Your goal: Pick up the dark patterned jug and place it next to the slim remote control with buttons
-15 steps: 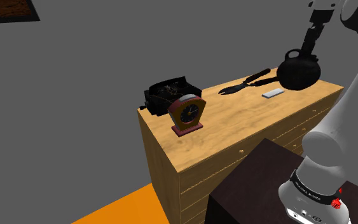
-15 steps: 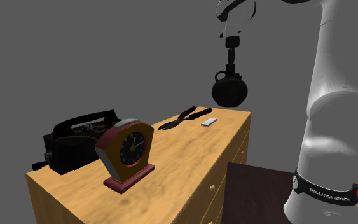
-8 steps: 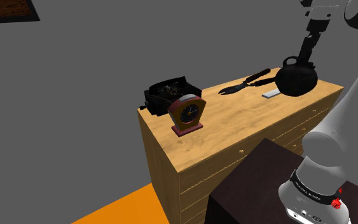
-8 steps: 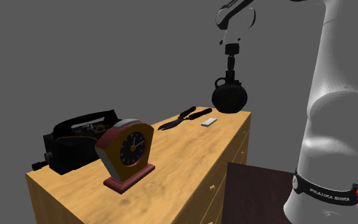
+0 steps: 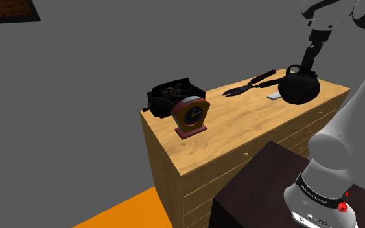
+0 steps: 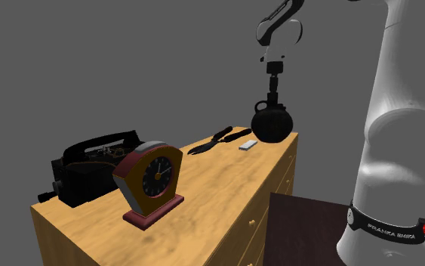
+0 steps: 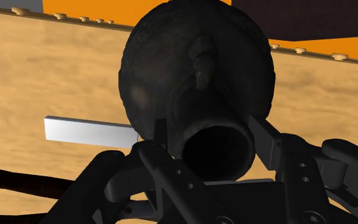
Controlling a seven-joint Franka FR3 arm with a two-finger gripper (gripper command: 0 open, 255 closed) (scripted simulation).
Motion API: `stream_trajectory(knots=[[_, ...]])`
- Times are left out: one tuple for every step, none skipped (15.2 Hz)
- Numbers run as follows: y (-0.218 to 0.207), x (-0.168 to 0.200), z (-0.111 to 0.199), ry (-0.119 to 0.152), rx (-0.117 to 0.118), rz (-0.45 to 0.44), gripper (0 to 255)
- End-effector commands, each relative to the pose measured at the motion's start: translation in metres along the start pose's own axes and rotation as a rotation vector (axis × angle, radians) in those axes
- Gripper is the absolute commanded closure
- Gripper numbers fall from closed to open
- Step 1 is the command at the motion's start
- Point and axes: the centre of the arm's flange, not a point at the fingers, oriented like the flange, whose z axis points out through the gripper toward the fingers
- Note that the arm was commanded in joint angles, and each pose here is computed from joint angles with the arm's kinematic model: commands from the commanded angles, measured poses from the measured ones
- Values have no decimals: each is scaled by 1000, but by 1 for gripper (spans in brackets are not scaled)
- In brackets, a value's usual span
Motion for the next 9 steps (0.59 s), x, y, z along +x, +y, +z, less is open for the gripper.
stream_trajectory(knots=[[1,0,9,4,-4,0,255],[0,0,14,4,-4,0,255],[0,0,20,4,-4,0,255],[0,0,25,4,-4,0,255],[0,0,30,4,-4,0,255],[0,0,36,4,-4,0,255],[0,0,41,4,-4,0,255],[0,0,46,4,-4,0,255],[-1,0,51,4,-4,0,255]])
